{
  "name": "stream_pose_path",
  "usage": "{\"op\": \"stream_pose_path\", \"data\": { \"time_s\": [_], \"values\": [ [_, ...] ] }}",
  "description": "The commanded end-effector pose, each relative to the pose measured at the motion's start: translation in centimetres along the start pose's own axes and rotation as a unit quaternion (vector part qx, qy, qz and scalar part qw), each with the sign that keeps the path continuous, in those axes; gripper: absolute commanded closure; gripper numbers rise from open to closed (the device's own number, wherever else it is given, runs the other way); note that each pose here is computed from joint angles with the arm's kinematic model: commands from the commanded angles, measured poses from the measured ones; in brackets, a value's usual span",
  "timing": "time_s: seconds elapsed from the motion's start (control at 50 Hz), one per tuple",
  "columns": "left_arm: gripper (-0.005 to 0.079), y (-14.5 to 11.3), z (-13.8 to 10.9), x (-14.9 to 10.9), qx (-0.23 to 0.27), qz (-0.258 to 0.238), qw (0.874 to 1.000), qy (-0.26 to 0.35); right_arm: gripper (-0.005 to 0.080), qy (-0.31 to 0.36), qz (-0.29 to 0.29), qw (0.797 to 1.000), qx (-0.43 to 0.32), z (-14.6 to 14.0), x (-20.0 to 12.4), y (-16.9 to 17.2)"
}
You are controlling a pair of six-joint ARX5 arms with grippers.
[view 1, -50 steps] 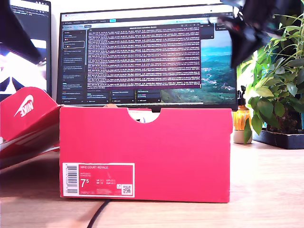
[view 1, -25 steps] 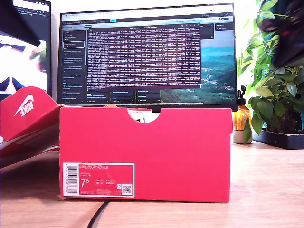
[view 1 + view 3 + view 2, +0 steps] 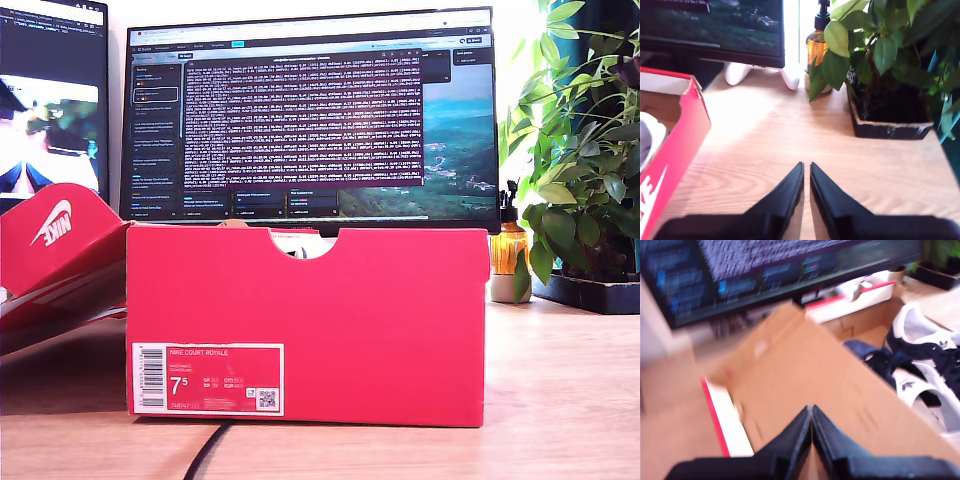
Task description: Pack the blue shoes by picking the first shoe and placing it inside the red shoebox, left side, then picking and rotating the second shoe and placing it in the shoebox
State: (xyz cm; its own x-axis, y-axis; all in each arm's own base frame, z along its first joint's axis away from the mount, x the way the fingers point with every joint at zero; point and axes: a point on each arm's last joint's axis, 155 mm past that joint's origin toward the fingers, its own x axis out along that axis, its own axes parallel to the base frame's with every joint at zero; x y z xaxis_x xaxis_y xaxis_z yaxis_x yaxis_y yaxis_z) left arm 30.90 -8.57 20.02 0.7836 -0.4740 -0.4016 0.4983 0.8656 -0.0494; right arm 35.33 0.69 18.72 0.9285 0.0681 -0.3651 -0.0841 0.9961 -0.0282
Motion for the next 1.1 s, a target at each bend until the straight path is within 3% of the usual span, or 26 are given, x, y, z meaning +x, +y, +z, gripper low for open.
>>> {"op": "stream_pose_path", "data": {
  "time_s": [0.0,0.16,0.5,0.7,1.08],
  "values": [
    [0.0754,-0.4,-0.7,0.0,-0.020,-0.002,1.000,-0.005,0.0765,0.001,0.002,1.000,0.016,-1.6,0.0,0.3],
    [0.0754,0.7,-1.8,-0.1,-0.027,0.039,0.999,-0.015,0.0765,-0.022,-0.008,0.999,0.026,-2.6,-0.4,0.0],
    [0.0754,0.9,-2.4,-0.2,-0.017,0.062,0.997,-0.047,0.0765,-0.057,-0.055,0.997,0.020,-2.5,-0.6,-1.6],
    [0.0754,0.8,-2.7,0.0,-0.012,0.063,0.996,-0.058,0.0765,-0.053,-0.051,0.997,0.026,-5.8,-0.7,-1.2],
    [0.0754,0.2,-9.7,0.0,-0.019,0.087,0.995,-0.049,0.0765,-0.039,-0.042,0.997,0.042,-11.8,-1.5,-0.1]
  ]
}}
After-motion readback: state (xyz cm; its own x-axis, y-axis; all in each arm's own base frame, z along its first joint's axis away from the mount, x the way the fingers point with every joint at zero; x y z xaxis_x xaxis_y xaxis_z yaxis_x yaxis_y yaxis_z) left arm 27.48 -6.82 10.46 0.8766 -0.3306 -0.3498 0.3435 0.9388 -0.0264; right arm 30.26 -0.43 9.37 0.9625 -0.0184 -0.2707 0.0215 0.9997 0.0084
